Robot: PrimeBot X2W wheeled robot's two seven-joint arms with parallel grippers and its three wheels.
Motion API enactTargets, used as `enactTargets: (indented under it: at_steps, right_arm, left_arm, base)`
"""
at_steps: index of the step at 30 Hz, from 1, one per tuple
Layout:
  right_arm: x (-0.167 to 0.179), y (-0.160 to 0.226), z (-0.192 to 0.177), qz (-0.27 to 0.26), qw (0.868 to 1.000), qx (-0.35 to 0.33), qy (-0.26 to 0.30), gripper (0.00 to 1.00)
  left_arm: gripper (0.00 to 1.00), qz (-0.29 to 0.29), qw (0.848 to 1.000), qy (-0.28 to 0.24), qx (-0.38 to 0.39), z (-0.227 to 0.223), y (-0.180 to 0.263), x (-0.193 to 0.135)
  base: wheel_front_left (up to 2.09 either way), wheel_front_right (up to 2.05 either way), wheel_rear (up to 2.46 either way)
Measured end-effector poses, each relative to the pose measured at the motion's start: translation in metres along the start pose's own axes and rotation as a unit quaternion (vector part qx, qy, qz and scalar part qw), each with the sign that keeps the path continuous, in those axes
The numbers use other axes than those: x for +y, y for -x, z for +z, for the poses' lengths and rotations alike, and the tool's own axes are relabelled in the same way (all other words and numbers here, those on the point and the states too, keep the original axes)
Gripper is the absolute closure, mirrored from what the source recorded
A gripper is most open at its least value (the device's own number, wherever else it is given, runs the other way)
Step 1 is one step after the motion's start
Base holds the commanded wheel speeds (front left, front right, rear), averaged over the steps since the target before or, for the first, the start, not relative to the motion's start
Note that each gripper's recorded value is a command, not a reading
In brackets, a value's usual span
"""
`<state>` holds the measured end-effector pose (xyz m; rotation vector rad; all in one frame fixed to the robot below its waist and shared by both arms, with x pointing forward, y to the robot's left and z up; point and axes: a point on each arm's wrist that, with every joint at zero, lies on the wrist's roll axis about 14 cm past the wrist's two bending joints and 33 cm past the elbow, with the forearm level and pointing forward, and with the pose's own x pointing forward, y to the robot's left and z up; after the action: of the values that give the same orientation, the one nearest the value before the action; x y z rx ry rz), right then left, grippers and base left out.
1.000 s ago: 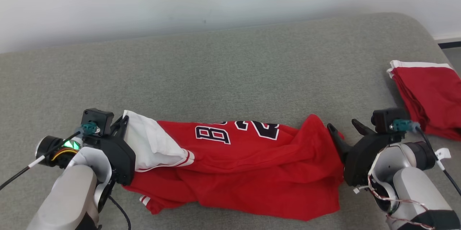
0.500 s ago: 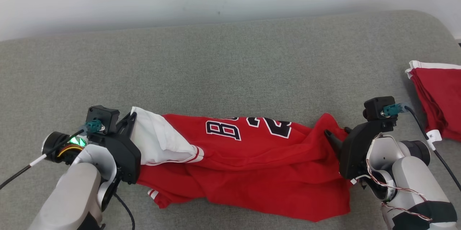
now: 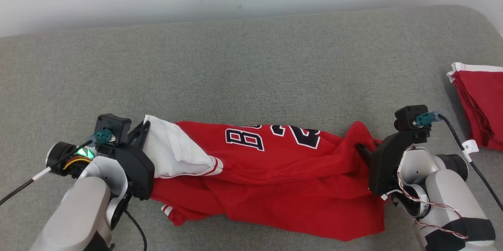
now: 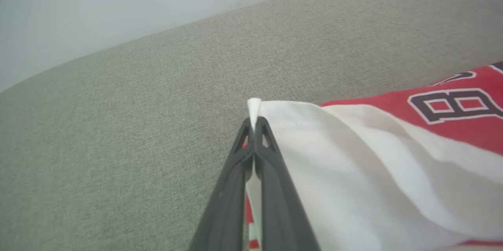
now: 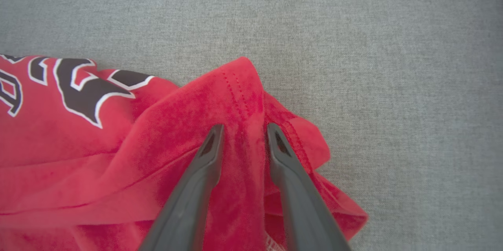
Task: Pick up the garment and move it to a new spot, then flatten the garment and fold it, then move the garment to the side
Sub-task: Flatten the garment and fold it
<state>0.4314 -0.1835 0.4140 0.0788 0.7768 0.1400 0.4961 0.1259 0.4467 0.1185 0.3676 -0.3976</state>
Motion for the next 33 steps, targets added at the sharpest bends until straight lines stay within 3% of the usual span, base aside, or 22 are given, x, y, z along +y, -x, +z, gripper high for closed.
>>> enactTargets:
  at_steps: [5, 6, 7, 16, 23, 29, 33]
  right_arm:
    - [0.006, -0.002, 0.001, 0.007, 1.000, 0.000, 0.009, 0.65]
    - [0.007, -0.002, 0.001, 0.007, 1.000, -0.002, 0.010, 0.88]
    - [0.008, -0.001, 0.002, 0.008, 1.000, -0.003, 0.012, 1.00]
    - [0.011, 0.011, 0.023, 0.010, 0.998, -0.055, 0.026, 1.00]
    - [0.017, 0.033, 0.056, 0.025, 0.991, -0.130, 0.014, 1.00]
    - [0.023, 0.067, 0.101, 0.046, 0.974, -0.221, -0.003, 1.00]
    - [0.019, 0.092, 0.135, 0.049, 0.958, -0.283, -0.011, 1.00]
  left_arm:
    - [1.00, 0.001, 1.000, 0.000, 0.000, 0.000, 0.001, 0.001]
    - [1.00, 0.001, 1.000, 0.000, 0.000, 0.000, 0.001, 0.002]
    - [1.00, 0.002, 1.000, 0.000, -0.001, 0.001, 0.002, 0.002]
    - [1.00, 0.012, 0.999, 0.001, -0.046, 0.023, 0.010, 0.006]
    - [1.00, 0.026, 0.986, 0.056, -0.157, 0.077, 0.027, 0.017]
    - [1.00, 0.018, 0.966, 0.045, -0.254, 0.145, 0.054, 0.021]
    - [1.00, 0.025, 0.944, 0.046, -0.325, 0.196, 0.079, 0.030]
  base:
    - [0.00, 0.00, 0.00]
    - [0.00, 0.00, 0.00]
    - [0.00, 0.00, 0.00]
    - [0.00, 0.00, 0.00]
    - [0.00, 0.00, 0.00]
    - [0.00, 0.00, 0.00]
    - [0.00, 0.00, 0.00]
